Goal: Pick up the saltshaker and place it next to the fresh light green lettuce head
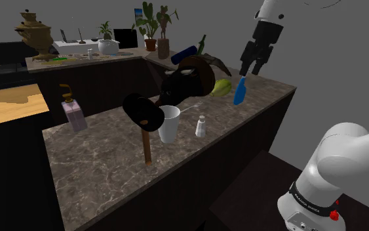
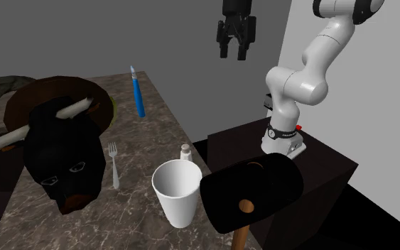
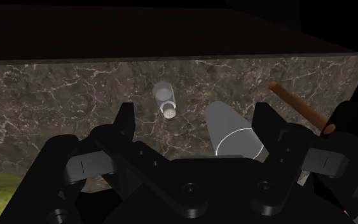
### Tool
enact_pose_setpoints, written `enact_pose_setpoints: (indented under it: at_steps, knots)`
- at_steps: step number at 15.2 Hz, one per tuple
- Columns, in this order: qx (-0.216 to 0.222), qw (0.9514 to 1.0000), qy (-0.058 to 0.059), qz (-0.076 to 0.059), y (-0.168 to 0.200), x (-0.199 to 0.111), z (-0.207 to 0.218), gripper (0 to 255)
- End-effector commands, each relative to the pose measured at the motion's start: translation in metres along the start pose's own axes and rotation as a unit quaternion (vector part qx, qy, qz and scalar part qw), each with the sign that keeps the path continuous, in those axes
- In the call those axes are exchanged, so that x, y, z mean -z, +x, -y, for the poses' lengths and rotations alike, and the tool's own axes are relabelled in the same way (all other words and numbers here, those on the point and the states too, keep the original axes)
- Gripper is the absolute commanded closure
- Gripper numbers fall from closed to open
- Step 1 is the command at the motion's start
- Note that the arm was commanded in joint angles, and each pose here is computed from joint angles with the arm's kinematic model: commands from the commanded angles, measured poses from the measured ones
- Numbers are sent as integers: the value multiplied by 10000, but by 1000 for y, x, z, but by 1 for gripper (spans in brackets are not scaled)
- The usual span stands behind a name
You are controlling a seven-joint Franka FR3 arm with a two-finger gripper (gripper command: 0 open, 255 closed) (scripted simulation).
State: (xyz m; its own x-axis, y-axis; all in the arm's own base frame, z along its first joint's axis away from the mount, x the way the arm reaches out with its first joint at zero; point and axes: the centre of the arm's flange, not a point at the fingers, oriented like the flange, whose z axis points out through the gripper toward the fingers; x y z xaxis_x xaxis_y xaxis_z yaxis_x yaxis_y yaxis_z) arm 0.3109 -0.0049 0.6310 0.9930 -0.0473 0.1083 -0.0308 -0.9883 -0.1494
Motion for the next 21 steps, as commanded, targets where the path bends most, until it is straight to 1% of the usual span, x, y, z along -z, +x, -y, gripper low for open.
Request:
enact_pose_setpoints:
  at_steps: [1, 6, 11, 16, 21]
  knots:
    - [0, 10000, 0, 0, 0, 0, 0, 0]
    - [-427, 9986, -264, -143, 19, -62, 17, 0]
    - [-853, 9945, -527, -286, 41, -123, 29, 0]
    - [-1277, 9877, -789, -428, 65, -185, 35, 0]
    - [-1697, 9782, -1048, -569, 92, -246, 36, 0]
